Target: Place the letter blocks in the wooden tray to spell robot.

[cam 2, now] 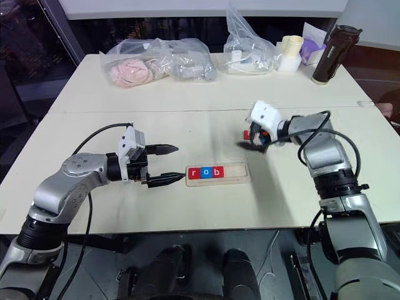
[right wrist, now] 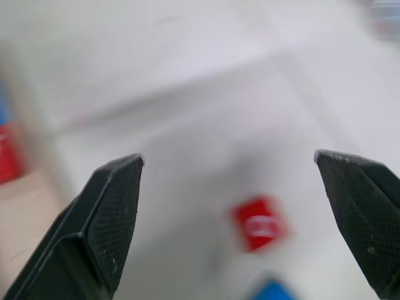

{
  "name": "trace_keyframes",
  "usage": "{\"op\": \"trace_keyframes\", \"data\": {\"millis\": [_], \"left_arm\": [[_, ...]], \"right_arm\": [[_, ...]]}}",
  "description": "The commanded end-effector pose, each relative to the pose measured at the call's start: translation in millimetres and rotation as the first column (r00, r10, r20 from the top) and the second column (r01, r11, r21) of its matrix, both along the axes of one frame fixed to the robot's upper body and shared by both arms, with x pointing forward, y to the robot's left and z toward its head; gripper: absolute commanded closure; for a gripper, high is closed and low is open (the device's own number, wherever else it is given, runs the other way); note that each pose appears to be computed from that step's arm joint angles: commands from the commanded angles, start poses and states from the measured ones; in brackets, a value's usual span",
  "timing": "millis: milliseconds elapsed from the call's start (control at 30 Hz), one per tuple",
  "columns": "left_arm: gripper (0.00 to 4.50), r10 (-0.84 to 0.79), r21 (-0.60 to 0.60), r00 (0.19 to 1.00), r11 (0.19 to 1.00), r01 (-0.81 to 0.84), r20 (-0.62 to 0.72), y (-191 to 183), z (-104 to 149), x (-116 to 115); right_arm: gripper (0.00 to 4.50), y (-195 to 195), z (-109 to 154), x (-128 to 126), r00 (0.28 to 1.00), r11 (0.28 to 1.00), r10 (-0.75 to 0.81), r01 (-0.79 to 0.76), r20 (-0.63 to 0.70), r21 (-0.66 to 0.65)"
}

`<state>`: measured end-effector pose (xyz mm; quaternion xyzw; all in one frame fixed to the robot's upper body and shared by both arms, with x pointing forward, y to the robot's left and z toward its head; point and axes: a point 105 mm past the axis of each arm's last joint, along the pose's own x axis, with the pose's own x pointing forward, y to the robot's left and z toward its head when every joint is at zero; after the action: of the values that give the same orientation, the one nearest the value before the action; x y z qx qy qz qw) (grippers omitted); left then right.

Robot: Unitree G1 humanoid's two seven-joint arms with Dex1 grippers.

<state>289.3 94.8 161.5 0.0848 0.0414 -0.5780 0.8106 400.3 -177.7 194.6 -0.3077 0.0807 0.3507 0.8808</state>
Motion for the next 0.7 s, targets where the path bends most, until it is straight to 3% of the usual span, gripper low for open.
{"op": "trace_keyframes", "data": {"millis": [33, 200, 367, 700], "left_arm": [[0.00, -0.010, -0.018, 0.999, 1.000, 0.010, 0.041, -2.2, 8.9, 0.0], [0.00, -0.015, -0.017, 0.999, 1.000, 0.015, 0.040, -2.6, 8.8, 0.1], [0.00, -0.014, -0.018, 0.999, 1.000, 0.015, 0.043, -2.9, 9.3, 0.8], [0.00, -0.006, -0.015, 0.999, 1.000, 0.007, 0.050, -1.8, 9.5, 0.3]], "right_arm": [[0.03, -13.6, 15.5, 21.8, 0.967, 0.963, -0.250, 0.244, 0.050, 0.116], [0.03, -19.0, 6.6, 35.5, 0.865, 0.829, -0.497, 0.496, -0.065, 0.258], [0.03, -5.5, -9.2, 35.4, 0.785, 0.716, -0.590, 0.616, -0.187, 0.327], [0.03, 8.0, -44.4, 22.8, 0.714, 0.652, -0.619, 0.700, -0.328, 0.291]]}}
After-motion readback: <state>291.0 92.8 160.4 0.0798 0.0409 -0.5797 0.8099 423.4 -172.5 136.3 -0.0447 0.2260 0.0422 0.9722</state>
